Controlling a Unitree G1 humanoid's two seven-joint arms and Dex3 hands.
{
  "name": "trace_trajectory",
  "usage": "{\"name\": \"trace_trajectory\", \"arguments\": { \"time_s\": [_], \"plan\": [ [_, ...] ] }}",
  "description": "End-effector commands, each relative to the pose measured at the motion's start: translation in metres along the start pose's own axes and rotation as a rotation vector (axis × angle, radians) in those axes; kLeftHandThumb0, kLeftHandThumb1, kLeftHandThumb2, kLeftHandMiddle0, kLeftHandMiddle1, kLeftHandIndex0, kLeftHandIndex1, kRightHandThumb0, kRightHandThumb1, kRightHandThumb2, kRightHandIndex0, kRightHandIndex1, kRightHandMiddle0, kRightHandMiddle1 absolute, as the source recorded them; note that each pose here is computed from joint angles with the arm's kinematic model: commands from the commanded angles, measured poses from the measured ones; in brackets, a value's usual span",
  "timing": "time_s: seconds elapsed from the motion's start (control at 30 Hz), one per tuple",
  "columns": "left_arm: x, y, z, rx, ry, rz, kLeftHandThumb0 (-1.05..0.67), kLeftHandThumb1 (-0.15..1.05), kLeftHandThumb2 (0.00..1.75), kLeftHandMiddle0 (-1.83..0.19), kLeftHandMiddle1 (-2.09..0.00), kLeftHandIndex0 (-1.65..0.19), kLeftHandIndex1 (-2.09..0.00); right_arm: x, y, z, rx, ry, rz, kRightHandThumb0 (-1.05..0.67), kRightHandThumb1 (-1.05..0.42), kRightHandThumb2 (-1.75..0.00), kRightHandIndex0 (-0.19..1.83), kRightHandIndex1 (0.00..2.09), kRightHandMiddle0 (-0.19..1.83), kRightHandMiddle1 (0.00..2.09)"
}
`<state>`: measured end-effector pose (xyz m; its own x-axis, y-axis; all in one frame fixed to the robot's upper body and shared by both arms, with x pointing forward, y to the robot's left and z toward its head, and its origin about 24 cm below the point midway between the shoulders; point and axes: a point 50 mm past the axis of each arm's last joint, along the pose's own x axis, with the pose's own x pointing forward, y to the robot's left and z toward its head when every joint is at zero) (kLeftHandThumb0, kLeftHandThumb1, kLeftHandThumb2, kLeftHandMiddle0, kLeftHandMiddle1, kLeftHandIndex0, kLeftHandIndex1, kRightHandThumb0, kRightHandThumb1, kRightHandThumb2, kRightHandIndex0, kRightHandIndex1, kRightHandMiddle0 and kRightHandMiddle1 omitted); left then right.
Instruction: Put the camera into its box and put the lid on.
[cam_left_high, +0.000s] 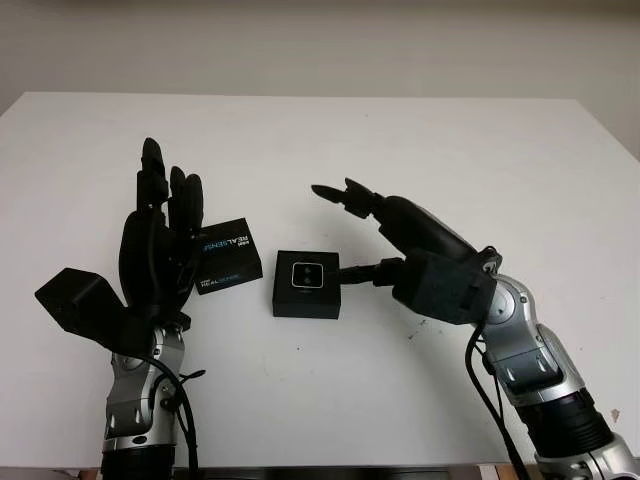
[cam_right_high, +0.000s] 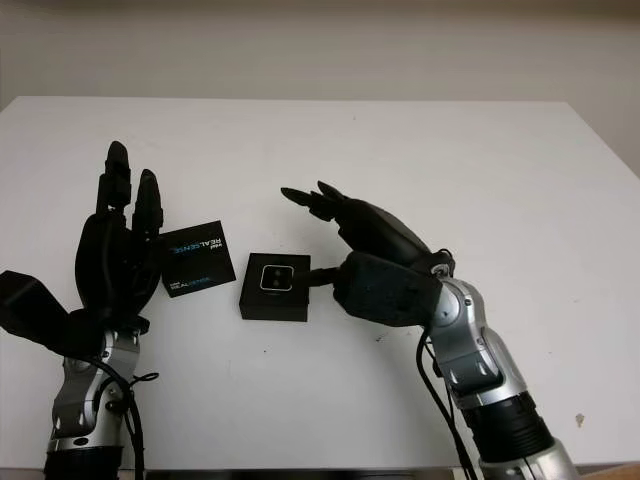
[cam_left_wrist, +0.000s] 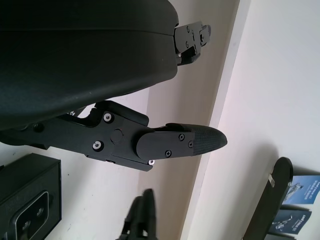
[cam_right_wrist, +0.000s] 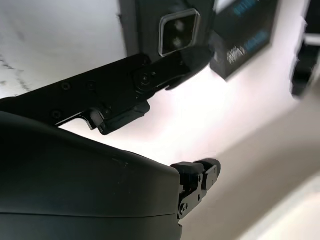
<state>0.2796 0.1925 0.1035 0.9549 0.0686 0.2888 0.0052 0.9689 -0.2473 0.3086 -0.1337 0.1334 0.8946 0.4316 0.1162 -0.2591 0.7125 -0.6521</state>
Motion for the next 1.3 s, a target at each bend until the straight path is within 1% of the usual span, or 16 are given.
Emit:
{"name": "trace_trajectory", "arguments": {
  "time_s": [0.0,0.1,0.17,0.2,0.23,0.3,0.37,0.4,0.5,0.6,0.73,0.83,0.93,1.03,1.17,1.27],
  "plan": [
    [0.002,0.0,0.007,0.02,-0.025,-0.001,-0.54,1.05,0.39,0.13,-0.06,0.17,-0.06,0.003,-0.006,-0.002,0.101,-0.004,-0.057,-0.57,-1.01,-0.09,0.15,0.11,0.28,0.16],
    [0.003,0.005,0.012,0.073,-0.047,0.032,-0.54,1.05,0.33,0.07,-0.08,0.11,-0.09,0.005,-0.012,-0.013,0.306,0.025,-0.084,-0.55,-1.04,-0.13,0.18,0.13,0.25,0.16],
    [0.007,0.013,0.021,0.205,-0.074,0.025,-0.51,1.05,0.35,0.0,-0.09,0.06,-0.1,0.005,-0.018,-0.021,0.44,0.04,-0.12,-0.59,-1.05,-0.18,0.21,0.14,0.25,0.18],
    [0.009,0.017,0.026,0.284,-0.083,0.019,-0.51,1.05,0.31,-0.06,-0.11,0.01,-0.12,0.004,-0.021,-0.025,0.511,0.039,-0.141,-0.6,-1.05,-0.22,0.22,0.14,0.26,0.2],
    [0.01,0.02,0.029,0.333,-0.088,0.017,-0.52,1.05,0.28,-0.13,-0.12,-0.03,-0.14,0.004,-0.023,-0.027,0.558,0.035,-0.155,-0.62,-1.05,-0.28,0.21,0.13,0.17,0.35],
    [0.013,0.027,0.035,0.448,-0.091,0.013,-0.54,1.05,0.22,-0.22,-0.13,-0.09,-0.16,0.002,-0.028,-0.031,0.638,0.022,-0.183,-0.64,-1.05,-0.35,0.19,0.11,-0.07,0.75],
    [0.017,0.035,0.043,0.589,-0.089,-0.02,-0.57,1.04,0.16,-0.26,-0.12,-0.12,-0.16,0.0,-0.033,-0.034,0.674,0.028,-0.232,-0.64,-1.05,-0.4,0.18,0.11,-0.16,0.91],
    [0.019,0.038,0.046,0.644,-0.085,-0.037,-0.57,1.03,0.13,-0.26,-0.1,-0.13,-0.15,-0.001,-0.035,-0.034,0.684,0.035,-0.256,-0.63,-1.05,-0.41,0.21,0.12,-0.16,0.94],
    [0.023,0.048,0.055,0.805,-0.059,-0.12,-0.61,1.02,0.08,-0.21,-0.06,-0.09,-0.11,-0.004,-0.042,-0.036,0.712,0.056,-0.304,-0.61,-1.05,-0.45,0.22,0.13,-0.18,0.93],
    [0.03,0.056,0.063,0.952,-0.037,-0.195,-0.67,0.98,0.05,-0.17,-0.04,-0.05,-0.08,-0.006,-0.05,-0.039,0.767,0.06,-0.313,-0.64,-1.05,-0.52,0.18,0.11,-0.19,0.82],
    [0.039,0.063,0.066,1.11,-0.013,-0.283,-0.77,0.95,0.05,-0.12,-0.03,-0.03,-0.06,-0.007,-0.058,-0.041,0.895,0.071,-0.358,-0.69,-1.05,-0.52,0.17,0.1,-0.19,0.84],
    [0.046,0.06,0.062,1.201,0.049,-0.383,-0.83,0.95,0.05,-0.01,-0.02,0.03,-0.04,-0.008,-0.062,-0.04,0.945,0.09,-0.394,-0.68,-1.05,-0.52,0.17,0.11,-0.19,0.83],
    [0.051,0.057,0.055,1.247,0.094,-0.446,-0.87,0.94,0.05,0.04,-0.02,0.05,-0.03,-0.009,-0.066,-0.039,0.976,0.092,-0.414,-0.67,-1.05,-0.56,0.15,0.1,-0.19,0.8],
    [0.057,0.054,0.049,1.271,0.135,-0.494,-0.87,0.92,0.04,0.08,-0.02,0.07,-0.03,-0.01,-0.07,-0.038,1.024,0.084,-0.441,-0.66,-1.05,-0.57,0.17,0.11,-0.19,0.86],
    [0.063,0.048,0.042,1.273,0.153,-0.531,-0.83,0.91,0.05,0.08,-0.04,0.08,-0.04,-0.011,-0.076,-0.036,1.064,0.072,-0.463,-0.66,-1.05,-0.59,0.13,0.1,-0.19,0.78],
    [0.067,0.045,0.035,1.266,0.17,-0.54,-0.8,0.9,0.05,0.07,-0.05,0.08,-0.04,-0.011,-0.079,-0.037,1.095,0.075,-0.49,-0.66,-1.05,-0.6,0.14,0.11,-0.19,0.86]
  ]
}}
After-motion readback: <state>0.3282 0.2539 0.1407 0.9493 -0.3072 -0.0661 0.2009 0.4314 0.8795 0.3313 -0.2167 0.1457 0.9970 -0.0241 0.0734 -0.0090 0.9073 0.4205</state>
